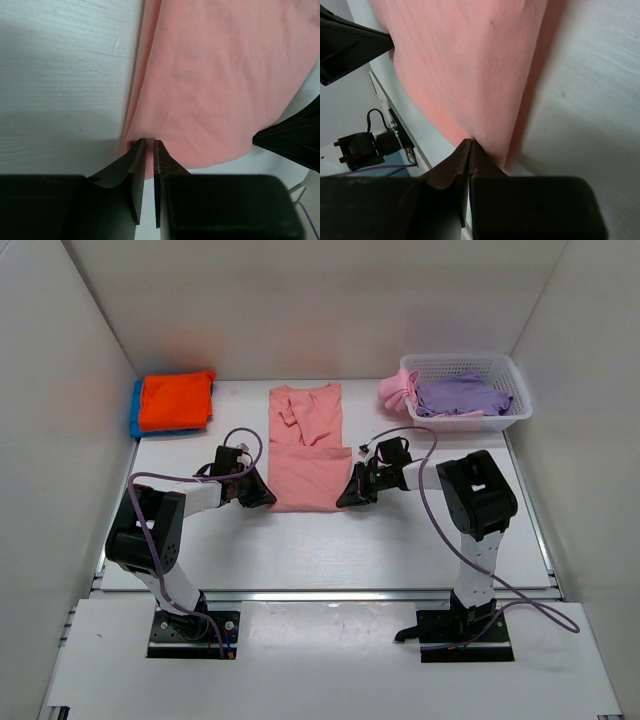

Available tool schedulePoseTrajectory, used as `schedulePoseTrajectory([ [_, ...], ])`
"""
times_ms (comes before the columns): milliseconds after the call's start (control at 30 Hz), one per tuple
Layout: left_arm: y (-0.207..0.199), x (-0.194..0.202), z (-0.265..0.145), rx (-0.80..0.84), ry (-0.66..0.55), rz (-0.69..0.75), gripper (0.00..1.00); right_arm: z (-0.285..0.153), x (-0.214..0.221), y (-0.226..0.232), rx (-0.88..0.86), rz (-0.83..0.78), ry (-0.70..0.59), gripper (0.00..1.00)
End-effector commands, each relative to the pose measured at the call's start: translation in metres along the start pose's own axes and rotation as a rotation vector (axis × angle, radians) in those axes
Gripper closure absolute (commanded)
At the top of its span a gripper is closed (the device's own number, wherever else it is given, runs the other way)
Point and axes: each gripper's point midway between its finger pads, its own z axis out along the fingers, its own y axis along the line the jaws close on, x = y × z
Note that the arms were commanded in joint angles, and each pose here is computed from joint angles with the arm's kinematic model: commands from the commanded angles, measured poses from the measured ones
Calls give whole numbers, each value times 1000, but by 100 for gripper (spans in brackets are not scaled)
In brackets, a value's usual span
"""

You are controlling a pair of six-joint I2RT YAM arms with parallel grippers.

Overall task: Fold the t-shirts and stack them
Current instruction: Grab one side of the 2/3 rectangular tshirt with both arms

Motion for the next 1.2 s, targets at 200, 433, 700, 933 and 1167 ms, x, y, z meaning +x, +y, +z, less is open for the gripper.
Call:
schedulePoseTrajectory([
  [200, 11, 9, -7, -51, 15, 50, 84, -8, -2, 2, 81, -51, -20, 100],
  [433, -6, 0, -27, -21, -18, 128, 47, -40, -9, 26, 106, -132, -117, 63],
  [700, 12, 22, -25, -50, 31, 114, 49, -43, 16, 8, 153, -71, -97, 59],
  [933, 18, 27, -25, -59, 7, 48, 50, -37, 22, -7, 166, -31, -100, 53],
  [1167, 19, 24, -13, -77, 5, 22, 48, -26, 18, -21, 138, 27, -103, 52],
])
